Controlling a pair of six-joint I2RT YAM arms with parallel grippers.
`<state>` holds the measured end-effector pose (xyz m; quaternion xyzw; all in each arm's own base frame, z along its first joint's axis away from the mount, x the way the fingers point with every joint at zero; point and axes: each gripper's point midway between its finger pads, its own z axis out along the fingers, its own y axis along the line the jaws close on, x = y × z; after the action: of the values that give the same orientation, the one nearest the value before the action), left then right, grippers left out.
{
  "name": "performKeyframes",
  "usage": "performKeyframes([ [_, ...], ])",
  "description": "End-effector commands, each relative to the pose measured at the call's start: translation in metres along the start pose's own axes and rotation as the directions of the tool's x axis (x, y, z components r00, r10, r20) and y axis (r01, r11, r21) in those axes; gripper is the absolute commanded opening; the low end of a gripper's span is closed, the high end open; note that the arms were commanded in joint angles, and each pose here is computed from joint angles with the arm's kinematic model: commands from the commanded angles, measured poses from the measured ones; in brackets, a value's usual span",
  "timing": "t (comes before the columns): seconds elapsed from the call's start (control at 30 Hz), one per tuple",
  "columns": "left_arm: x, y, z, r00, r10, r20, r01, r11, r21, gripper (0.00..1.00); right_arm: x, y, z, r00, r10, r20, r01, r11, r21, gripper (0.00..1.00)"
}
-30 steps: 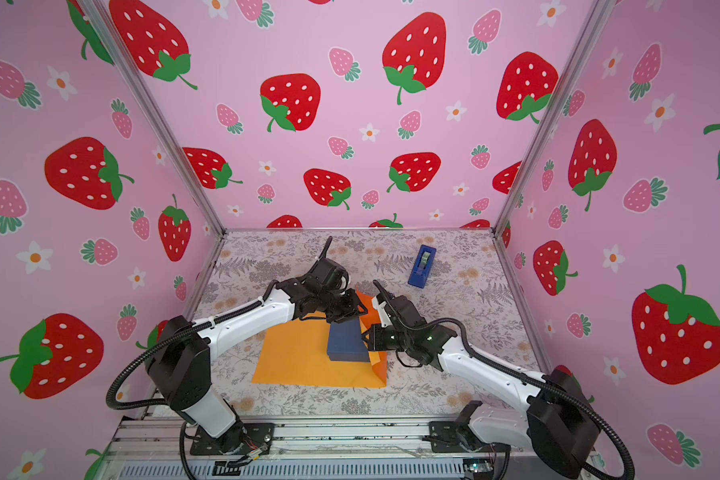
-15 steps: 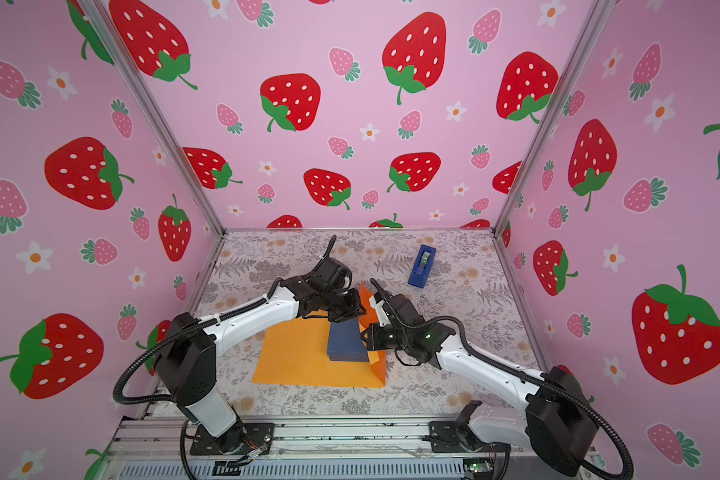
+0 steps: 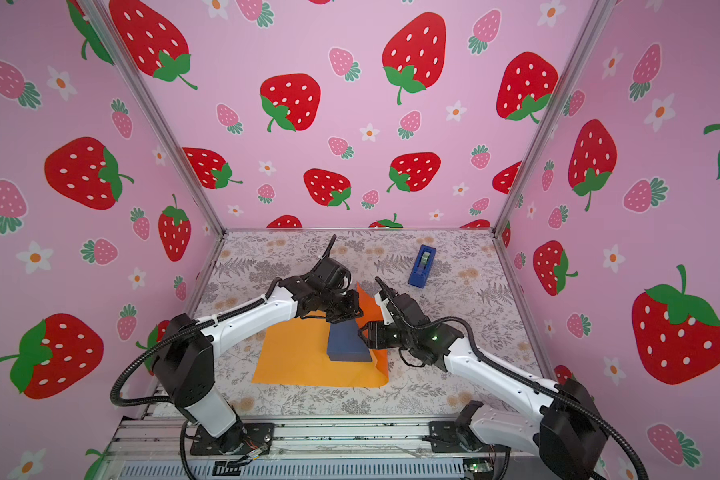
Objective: Wrap the gift box in paper
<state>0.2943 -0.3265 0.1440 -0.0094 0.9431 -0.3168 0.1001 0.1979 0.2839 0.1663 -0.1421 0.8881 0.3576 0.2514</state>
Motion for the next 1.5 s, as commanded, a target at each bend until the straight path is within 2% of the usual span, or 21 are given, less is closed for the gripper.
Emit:
performKeyframes([
  [0.0,-0.002,-0.003,-0.022,0.998,0.056,0.02,-0.056,0.998,-0.025,0.02,-0.022,-0.011,-0.018,0.996,0.017,0.089,-0.023,0.997,0.076,0.61],
  [0.2,0.0,0.005,-0.032,0.997,0.078,0.015,-0.077,0.996,-0.05,0.01,-0.028,-0.023,-0.024,0.99,0.052,0.131,-0.064,0.994,0.093,0.62],
  [0.6,-0.002,0.026,-0.049,0.997,0.08,0.013,-0.079,0.994,-0.074,0.0,-0.011,-0.013,0.006,0.999,0.03,-0.012,-0.03,0.999,0.013,0.6],
  [0.9,0.001,0.038,-0.042,0.996,0.081,-0.027,-0.083,0.992,-0.097,0.0,0.003,0.003,0.027,0.993,0.034,-0.115,-0.046,0.994,-0.102,0.56],
  [1.23,0.006,0.079,-0.029,0.995,0.084,-0.052,-0.093,0.969,-0.229,0.01,0.018,0.008,0.045,0.978,0.062,-0.198,-0.097,0.981,-0.17,0.52],
  [1.27,0.007,0.084,-0.027,0.995,0.08,-0.055,-0.091,0.966,-0.241,0.01,0.019,0.008,0.046,0.977,0.064,-0.202,-0.1,0.98,-0.173,0.49],
  [1.47,0.011,0.096,-0.02,0.997,0.059,-0.055,-0.072,0.964,-0.255,0.04,0.035,-0.007,0.058,0.962,0.092,-0.256,-0.127,0.984,-0.122,0.49],
])
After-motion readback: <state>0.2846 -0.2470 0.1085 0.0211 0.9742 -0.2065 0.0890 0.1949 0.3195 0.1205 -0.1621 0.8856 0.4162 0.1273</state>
